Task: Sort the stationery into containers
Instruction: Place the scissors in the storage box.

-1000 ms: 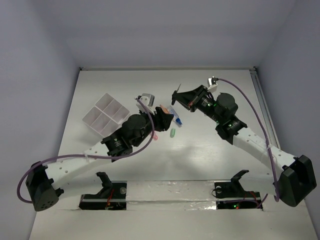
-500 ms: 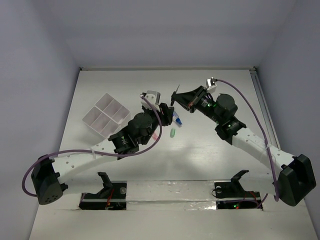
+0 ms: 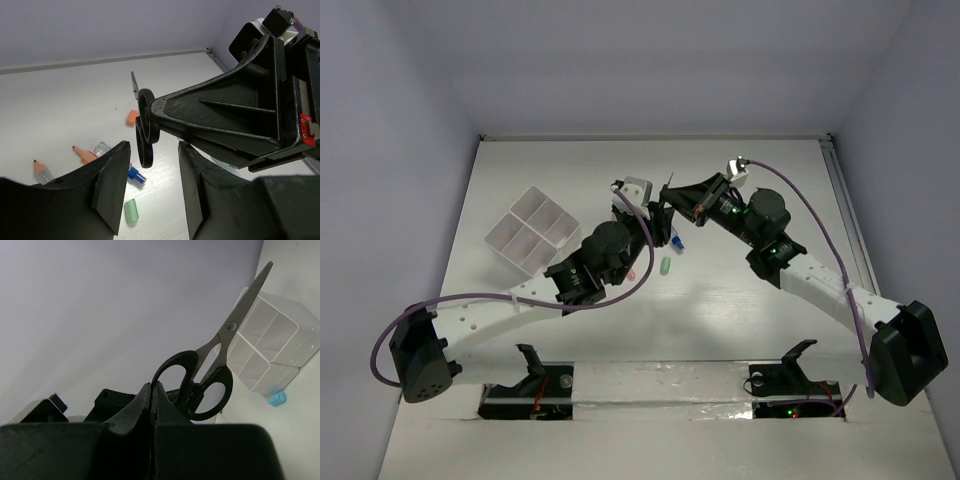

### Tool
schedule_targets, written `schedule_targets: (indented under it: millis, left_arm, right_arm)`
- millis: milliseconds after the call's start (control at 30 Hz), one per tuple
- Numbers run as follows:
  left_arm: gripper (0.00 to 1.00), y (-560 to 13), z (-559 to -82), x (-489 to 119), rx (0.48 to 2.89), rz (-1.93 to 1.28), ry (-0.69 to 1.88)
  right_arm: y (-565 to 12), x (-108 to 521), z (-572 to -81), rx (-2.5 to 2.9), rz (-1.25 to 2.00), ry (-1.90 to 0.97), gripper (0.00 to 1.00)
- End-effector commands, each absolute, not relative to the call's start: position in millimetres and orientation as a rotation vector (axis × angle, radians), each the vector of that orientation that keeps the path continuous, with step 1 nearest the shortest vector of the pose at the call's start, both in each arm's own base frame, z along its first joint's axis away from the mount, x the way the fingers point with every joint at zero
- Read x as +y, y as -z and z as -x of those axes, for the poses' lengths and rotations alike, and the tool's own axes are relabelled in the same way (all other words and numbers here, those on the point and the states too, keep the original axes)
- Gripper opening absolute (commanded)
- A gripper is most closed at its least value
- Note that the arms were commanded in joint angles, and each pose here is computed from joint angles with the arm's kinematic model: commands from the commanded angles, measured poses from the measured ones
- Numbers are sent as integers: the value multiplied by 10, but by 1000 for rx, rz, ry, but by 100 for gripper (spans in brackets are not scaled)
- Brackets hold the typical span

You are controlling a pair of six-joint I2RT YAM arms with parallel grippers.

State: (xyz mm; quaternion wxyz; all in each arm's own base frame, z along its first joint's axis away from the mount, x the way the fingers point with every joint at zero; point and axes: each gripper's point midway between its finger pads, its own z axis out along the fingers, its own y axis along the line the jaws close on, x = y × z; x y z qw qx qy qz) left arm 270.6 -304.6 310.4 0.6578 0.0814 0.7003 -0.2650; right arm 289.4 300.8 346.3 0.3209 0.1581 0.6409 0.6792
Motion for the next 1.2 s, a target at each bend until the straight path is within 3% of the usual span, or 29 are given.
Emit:
schedule_targets:
  millis: [0, 67, 133, 300, 400, 467, 500, 533, 600, 633, 733, 867, 1000, 1167]
  left_arm:
    - [40, -3415, -2728, -3084, 1517, -156, 631]
    - [33, -3389, -2736, -3080, 1526, -157, 620]
    - [14, -3355, -2750, -3068, 1540, -160, 599]
    - [0, -3429, -2763, -3007, 1533, -140, 578]
    - [0, -3459, -2760, -2942, 1536, -123, 563]
    - [0, -3487, -2738, -2903, 1535, -126, 561]
    - [0, -3532, -2738, -2872, 1532, -118, 554]
    - [0, -3498, -2728, -2847, 1550, -134, 534]
    - [0, -3529, -2715, -2825, 1564, -159, 513]
    - [0, -3426, -2698, -2792, 1607, -187, 479]
    - [0, -3358, -2693, -2570, 1664, -165, 445]
    - [0, -3241, -2680, -2143, 1750, -106, 368]
    - [0, -3260, -2660, -1645, 1832, -36, 279]
    - [0, -2787, -2694, -924, 2087, 39, 5]
  right_arm:
    - [-3690, 3052, -2770, 1609, -340, -1882, 0]
    - [-3695, 3049, -2761, 1603, -342, -1892, 0]
    - [-3739, 3038, -2740, 1581, -335, -1909, 0]
    - [-3781, 3033, -2727, 1572, -329, -1914, 0]
    - [-3766, 3023, -2726, 1575, -333, -1906, 0]
    - [-3766, 3005, -2717, 1571, -333, -1897, 6]
    - [-3748, 3012, -2704, 1578, -310, -1885, 13]
    - [-3741, 3021, -2686, 1586, -286, -1878, 31]
    - [-3682, 3051, -2623, 1627, -223, -1860, 45]
    - [-3672, 3025, -2635, 1637, -213, -1845, 56]
    - [-3568, 2932, -2626, 1678, -185, -1797, 72]
    - [-3482, 2712, -2630, 1704, -159, -1688, 81]
    - [-3183, 2517, -2610, 1788, -71, -1447, 82]
    - [-2648, 2426, -2640, 1900, -27, -1280, 82]
